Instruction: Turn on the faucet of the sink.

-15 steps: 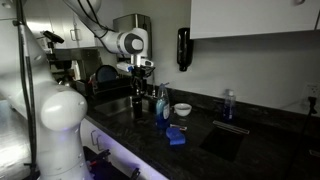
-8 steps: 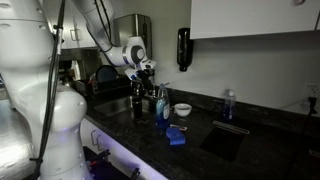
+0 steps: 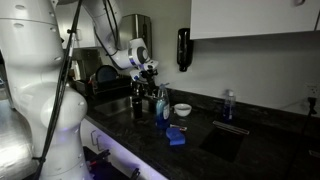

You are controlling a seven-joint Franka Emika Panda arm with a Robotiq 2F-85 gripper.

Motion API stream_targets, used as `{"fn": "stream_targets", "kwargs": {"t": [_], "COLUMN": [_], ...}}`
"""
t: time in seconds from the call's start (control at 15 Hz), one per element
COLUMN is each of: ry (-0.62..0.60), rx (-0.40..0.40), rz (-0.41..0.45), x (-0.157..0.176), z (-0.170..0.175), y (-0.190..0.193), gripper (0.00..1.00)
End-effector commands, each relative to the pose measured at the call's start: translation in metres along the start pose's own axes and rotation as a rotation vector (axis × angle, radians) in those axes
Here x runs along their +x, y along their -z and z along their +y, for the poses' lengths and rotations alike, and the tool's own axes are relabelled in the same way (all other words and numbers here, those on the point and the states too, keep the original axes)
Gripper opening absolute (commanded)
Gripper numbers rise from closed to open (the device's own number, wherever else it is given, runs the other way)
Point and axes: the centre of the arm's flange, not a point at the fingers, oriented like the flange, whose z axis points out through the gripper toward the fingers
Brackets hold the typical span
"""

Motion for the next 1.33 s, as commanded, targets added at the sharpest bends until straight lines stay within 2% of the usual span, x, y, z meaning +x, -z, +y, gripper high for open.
{"fn": "stream_targets", "kwargs": {"t": [0.0,0.33,0.67,0.87,1.27], "ry": [-0.079,-0.387,-0.579,-0.635,-0.628], "rx": [-0.033,-0.056,-0.039,-0.022,0.029], "rz": [0.012,0.079,0.091,0.099,0.130], "x": [0.005,0.027,0.047,0.058,0.095], "z": [0.000,-0.006,-0.036,-0.058,-0.090], "y": [-0.007,-0.031,-0.064,-0.078,-0.092], "gripper": [1.00,1.00,1.00,1.00,1.00]}}
